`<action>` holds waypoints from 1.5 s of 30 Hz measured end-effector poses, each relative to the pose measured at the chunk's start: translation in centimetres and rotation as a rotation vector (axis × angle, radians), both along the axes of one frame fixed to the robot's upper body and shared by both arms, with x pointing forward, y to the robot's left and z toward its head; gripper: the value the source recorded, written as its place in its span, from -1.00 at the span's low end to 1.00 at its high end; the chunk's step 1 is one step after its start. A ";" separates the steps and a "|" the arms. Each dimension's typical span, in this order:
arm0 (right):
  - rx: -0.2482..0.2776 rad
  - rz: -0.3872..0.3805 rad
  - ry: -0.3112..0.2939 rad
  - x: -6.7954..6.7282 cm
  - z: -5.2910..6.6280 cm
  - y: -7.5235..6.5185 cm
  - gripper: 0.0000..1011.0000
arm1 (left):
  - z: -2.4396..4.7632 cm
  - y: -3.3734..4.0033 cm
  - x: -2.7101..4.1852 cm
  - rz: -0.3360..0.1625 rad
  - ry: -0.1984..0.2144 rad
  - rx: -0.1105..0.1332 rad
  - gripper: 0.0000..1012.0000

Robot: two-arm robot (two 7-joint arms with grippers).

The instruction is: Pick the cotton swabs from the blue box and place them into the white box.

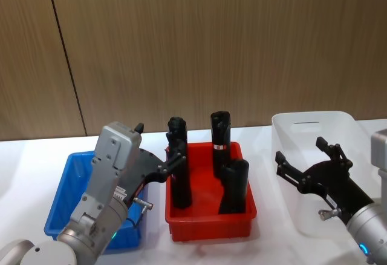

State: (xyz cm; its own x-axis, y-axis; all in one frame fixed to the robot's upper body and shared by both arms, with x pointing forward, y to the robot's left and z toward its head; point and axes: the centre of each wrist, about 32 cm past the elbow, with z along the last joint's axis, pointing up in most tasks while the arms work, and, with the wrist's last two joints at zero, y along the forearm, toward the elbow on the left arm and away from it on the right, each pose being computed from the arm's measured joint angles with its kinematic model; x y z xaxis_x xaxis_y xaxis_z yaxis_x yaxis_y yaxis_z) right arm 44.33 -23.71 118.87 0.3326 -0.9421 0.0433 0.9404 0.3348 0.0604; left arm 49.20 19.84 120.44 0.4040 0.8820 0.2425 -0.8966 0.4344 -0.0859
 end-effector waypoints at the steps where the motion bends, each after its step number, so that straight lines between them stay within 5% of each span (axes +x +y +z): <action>1: 0.000 0.000 0.000 0.0 0.0 0.0 0.98 | 0.00 0.00 0.00 0.000 0.000 0.000 0.98; 31: 0.000 0.000 0.000 0.0 0.0 0.0 0.98 | -0.01 0.07 0.02 0.000 0.001 0.000 0.98; 45: 0.000 0.000 0.000 0.0 0.0 0.0 0.98 | -0.53 1.58 0.14 0.009 0.052 -0.029 0.98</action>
State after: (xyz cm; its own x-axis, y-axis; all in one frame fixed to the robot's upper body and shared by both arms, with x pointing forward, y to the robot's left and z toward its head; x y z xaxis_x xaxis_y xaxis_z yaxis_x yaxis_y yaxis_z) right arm 44.33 -23.71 118.87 0.3326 -0.9421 0.0433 0.9404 0.3348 0.0603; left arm 49.34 21.42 119.91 0.4072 0.8921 0.1958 -0.9041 0.4241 -0.0519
